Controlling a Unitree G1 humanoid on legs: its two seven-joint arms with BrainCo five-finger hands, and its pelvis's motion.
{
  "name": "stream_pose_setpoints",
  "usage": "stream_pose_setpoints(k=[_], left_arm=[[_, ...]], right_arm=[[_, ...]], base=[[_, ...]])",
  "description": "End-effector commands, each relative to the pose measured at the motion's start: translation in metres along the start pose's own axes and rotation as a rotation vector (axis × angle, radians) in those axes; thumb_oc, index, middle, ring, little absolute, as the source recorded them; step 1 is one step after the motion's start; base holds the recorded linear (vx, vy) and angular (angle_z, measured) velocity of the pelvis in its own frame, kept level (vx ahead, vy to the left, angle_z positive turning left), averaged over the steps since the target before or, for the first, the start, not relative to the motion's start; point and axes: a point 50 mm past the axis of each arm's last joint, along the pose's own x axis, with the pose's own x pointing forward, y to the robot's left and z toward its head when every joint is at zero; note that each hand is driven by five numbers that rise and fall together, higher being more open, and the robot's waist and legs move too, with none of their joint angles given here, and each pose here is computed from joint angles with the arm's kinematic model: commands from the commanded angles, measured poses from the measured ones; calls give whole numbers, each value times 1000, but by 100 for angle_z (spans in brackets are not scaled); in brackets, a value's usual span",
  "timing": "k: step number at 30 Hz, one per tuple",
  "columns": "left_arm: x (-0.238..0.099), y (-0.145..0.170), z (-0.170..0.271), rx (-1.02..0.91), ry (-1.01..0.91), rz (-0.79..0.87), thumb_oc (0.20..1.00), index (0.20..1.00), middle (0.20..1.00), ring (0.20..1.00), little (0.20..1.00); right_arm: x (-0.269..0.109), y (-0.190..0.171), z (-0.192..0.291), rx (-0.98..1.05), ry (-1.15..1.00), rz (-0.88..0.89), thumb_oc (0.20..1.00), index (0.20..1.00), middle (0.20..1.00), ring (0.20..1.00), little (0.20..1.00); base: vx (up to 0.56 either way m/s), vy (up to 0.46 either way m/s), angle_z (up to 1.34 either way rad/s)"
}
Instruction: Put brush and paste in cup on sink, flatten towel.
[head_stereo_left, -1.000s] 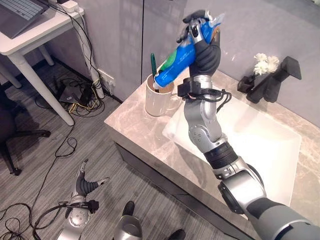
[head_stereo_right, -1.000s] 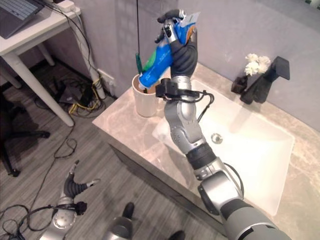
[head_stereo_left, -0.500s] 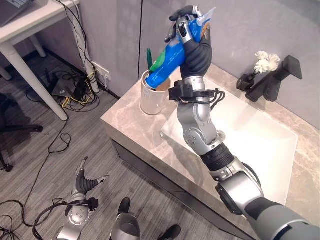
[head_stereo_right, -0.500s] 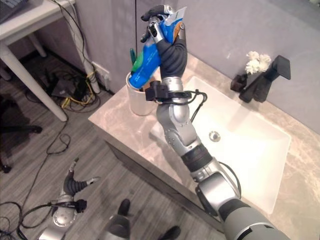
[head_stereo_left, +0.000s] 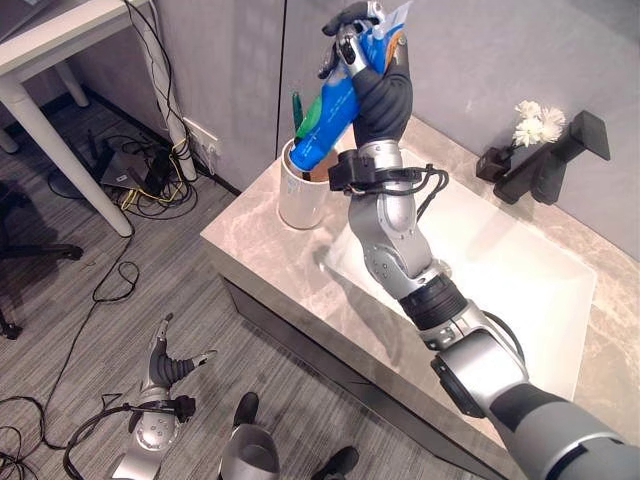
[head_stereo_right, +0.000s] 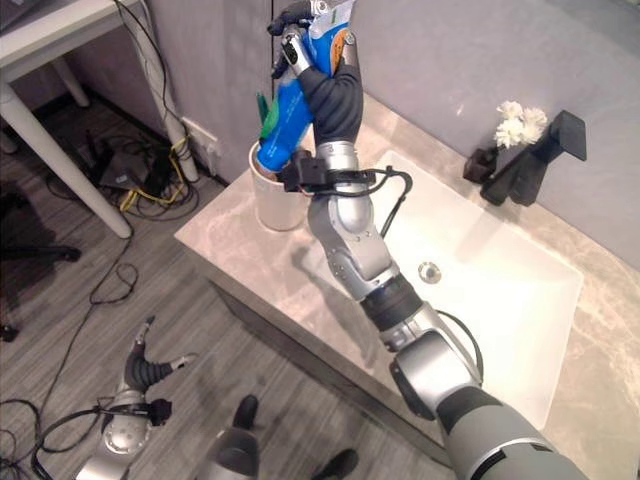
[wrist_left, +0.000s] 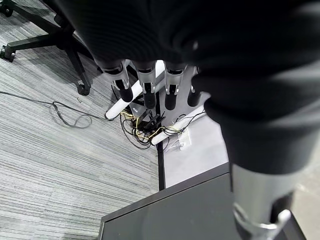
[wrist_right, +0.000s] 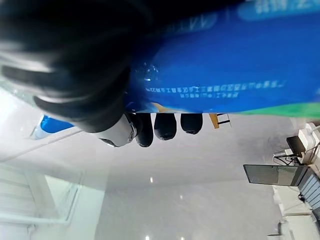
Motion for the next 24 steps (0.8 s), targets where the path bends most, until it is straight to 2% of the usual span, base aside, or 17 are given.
stream_pose_setpoints(k=[1,16,17,18,19,20,24], left_arm=[[5,15,10,3,-83,44,1000,1000,1000,1000,1000],[4,12,9,-7,-78,37,1000,1000,1000,1000,1000],[4,11,9,-8,-74,37,1000,1000,1000,1000,1000],[4,11,8,-6,-70,39,1000,1000,1000,1000,1000],[5,12,7,-2,-66,40,1000,1000,1000,1000,1000],[4,12,7,-2,-66,39,1000,1000,1000,1000,1000],[3,12,6,-2,-62,39,1000,1000,1000,1000,1000]], right_arm=[[22,12,30,-66,-141,88,200,200,200,200,200],[16,17,20,-105,-98,147,200,200,200,200,200],[15,17,18,-100,-88,150,250,250,250,250,250],[15,17,18,-100,-84,153,482,482,482,482,482],[15,18,17,-101,-79,161,768,768,768,768,768],[14,19,17,-105,-78,169,1000,1000,1000,1000,1000],[13,22,15,-125,-76,177,1000,1000,1000,1000,1000]], base=[[0,0,0],[0,0,0],[0,0,0],[0,0,0],[0,0,0],[0,0,0],[4,0,-3]])
